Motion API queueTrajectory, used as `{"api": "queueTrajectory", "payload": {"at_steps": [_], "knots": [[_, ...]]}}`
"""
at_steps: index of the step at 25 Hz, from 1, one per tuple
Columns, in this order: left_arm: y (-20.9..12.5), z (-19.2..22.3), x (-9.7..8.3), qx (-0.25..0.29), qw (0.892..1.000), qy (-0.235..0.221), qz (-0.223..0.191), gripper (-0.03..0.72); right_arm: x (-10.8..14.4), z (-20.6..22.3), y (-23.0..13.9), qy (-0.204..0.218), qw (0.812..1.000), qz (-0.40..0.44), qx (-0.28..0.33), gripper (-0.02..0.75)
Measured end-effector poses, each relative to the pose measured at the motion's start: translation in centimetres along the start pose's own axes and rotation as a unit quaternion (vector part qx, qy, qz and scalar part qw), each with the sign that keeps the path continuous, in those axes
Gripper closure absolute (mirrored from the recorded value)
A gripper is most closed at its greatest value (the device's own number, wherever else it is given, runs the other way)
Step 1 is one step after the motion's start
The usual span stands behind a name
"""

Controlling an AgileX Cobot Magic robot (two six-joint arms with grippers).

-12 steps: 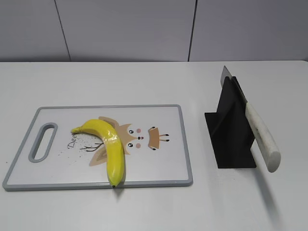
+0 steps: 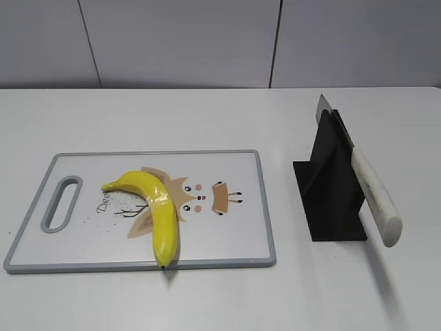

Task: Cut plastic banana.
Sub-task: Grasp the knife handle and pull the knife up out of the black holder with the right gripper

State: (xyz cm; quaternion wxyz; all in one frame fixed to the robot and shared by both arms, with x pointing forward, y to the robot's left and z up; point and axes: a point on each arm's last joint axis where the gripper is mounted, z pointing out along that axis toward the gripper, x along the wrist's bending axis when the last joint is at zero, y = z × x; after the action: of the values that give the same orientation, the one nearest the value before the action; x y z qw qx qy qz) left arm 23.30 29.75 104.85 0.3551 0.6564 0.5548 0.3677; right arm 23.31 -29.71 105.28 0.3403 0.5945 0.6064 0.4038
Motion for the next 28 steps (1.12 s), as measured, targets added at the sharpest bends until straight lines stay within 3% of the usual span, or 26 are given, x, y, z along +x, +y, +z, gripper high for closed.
{"api": "queueTrajectory", "payload": {"at_steps": [23, 28], "knots": [[0.0, 0.0, 0.0, 0.000, 1.000, 0.000, 0.000, 0.196, -0.1, 0.0, 0.0, -0.004, 1.000, -0.003, 0.000, 0.223], [0.0, 0.0, 0.0, 0.000, 1.000, 0.000, 0.000, 0.198, 0.0, 1.2, 0.8, -0.004, 0.999, 0.000, 0.045, 0.223]]}}
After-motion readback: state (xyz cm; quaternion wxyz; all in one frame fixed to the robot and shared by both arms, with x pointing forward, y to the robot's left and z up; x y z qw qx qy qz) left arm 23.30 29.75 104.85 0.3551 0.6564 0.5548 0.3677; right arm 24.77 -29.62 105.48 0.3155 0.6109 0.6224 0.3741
